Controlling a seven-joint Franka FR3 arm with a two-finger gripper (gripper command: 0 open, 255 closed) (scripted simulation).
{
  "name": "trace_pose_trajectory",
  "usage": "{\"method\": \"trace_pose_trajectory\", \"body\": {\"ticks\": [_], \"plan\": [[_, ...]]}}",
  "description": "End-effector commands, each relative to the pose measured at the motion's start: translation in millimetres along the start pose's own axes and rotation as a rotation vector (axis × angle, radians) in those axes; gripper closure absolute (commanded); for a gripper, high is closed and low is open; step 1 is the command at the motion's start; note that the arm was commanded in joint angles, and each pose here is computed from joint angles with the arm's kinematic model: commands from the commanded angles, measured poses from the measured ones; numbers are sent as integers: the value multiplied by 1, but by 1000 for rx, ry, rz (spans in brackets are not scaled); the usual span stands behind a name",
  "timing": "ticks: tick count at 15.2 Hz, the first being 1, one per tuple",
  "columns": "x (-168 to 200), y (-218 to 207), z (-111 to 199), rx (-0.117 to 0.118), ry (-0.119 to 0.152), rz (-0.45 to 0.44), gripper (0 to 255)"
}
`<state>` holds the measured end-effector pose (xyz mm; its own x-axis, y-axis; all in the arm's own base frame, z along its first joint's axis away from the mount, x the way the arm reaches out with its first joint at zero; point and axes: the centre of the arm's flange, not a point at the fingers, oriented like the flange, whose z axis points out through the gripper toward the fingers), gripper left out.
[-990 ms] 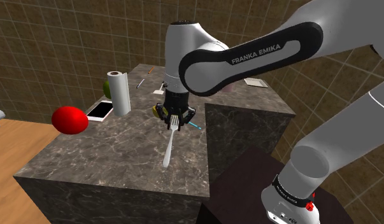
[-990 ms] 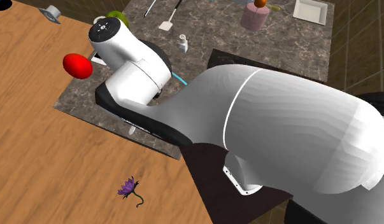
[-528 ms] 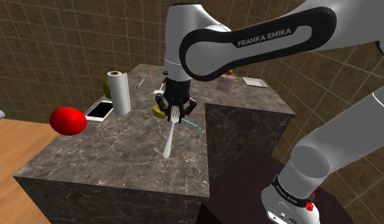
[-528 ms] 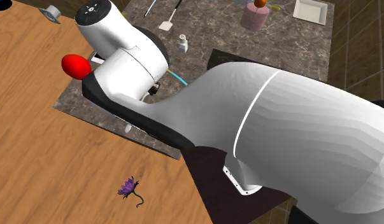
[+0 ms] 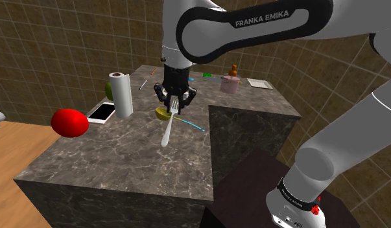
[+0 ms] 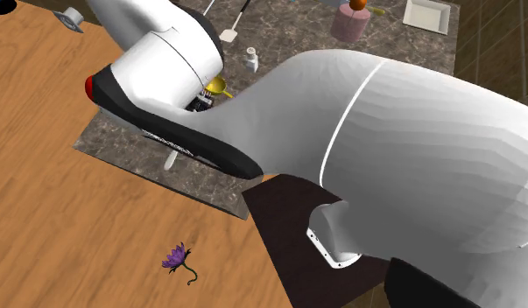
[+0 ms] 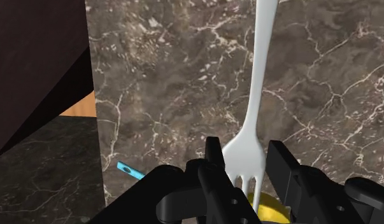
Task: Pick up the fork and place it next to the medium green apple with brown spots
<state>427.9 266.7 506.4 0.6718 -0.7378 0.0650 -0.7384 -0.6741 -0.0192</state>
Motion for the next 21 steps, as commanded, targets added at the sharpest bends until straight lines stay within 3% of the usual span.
{"method": "trace_pose_trajectory", "body": {"ticks": [1, 21], "plan": [[22, -13, 3, 0, 0, 0, 255], [233, -175, 18, 0, 0, 0, 255]]}}
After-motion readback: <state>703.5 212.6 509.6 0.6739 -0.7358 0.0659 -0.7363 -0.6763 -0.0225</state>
